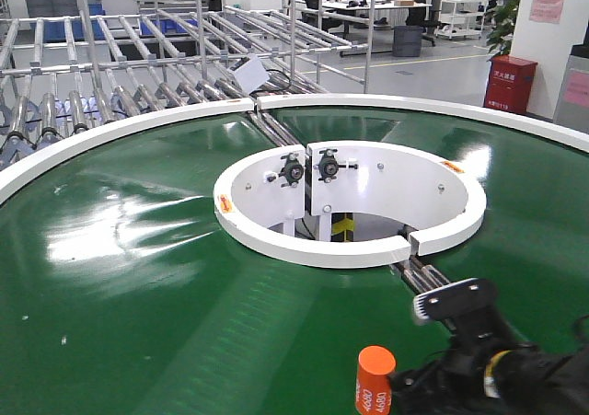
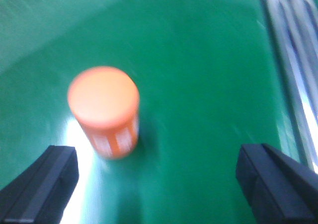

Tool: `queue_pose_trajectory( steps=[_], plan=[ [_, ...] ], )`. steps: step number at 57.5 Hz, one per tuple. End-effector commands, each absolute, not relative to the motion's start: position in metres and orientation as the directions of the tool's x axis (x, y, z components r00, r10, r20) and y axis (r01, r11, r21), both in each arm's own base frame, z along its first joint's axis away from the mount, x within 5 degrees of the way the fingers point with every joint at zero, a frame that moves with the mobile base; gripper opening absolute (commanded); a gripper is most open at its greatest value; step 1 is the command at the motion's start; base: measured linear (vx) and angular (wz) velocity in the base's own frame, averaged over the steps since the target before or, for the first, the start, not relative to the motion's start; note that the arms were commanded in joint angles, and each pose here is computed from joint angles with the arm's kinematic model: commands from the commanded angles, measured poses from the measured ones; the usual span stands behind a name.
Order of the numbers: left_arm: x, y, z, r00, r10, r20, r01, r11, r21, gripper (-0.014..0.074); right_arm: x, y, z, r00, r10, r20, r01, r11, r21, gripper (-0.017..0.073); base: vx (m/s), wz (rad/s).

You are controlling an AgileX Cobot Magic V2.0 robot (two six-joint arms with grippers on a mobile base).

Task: Grab orange capacitor from left shelf to right conveyor
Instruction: 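Open the right gripper and withdraw it from the cylinder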

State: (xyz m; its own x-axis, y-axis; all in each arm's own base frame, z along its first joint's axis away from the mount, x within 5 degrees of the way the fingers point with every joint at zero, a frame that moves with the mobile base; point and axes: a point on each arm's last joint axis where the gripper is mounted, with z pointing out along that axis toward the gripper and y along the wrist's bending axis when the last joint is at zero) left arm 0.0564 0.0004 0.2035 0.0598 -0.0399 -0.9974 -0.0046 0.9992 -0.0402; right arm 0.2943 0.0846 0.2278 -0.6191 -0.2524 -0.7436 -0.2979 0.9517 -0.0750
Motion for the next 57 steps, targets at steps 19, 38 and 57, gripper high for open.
queue_pose_trajectory(
  steps=[19, 38, 57],
  plan=[
    [0.056, 0.000, 0.201, 0.120, -0.047, -0.992, 0.002, 0.999, -0.047, -0.0006, 0.198, 0.067, 0.324, -0.603, -0.246, -0.759, -0.385, 0.923, 0.007, 0.0616, 0.00, 0.00],
    [0.056, 0.000, 0.201, 0.120, -0.047, -0.992, 0.002, 0.999, -0.047, -0.0006, 0.151, 0.052, 0.350, -0.539, -0.261, -0.801, -0.395, 0.918, -0.034, 0.0494, 0.00, 0.00],
    [0.056, 0.000, 0.201, 0.120, -0.047, -0.992, 0.002, 0.999, -0.047, -0.0006, 0.144, 0.046, 0.353, -0.532, -0.274, -0.801, -0.371, 0.926, -0.070, 0.0367, 0.00, 0.00]
  ],
)
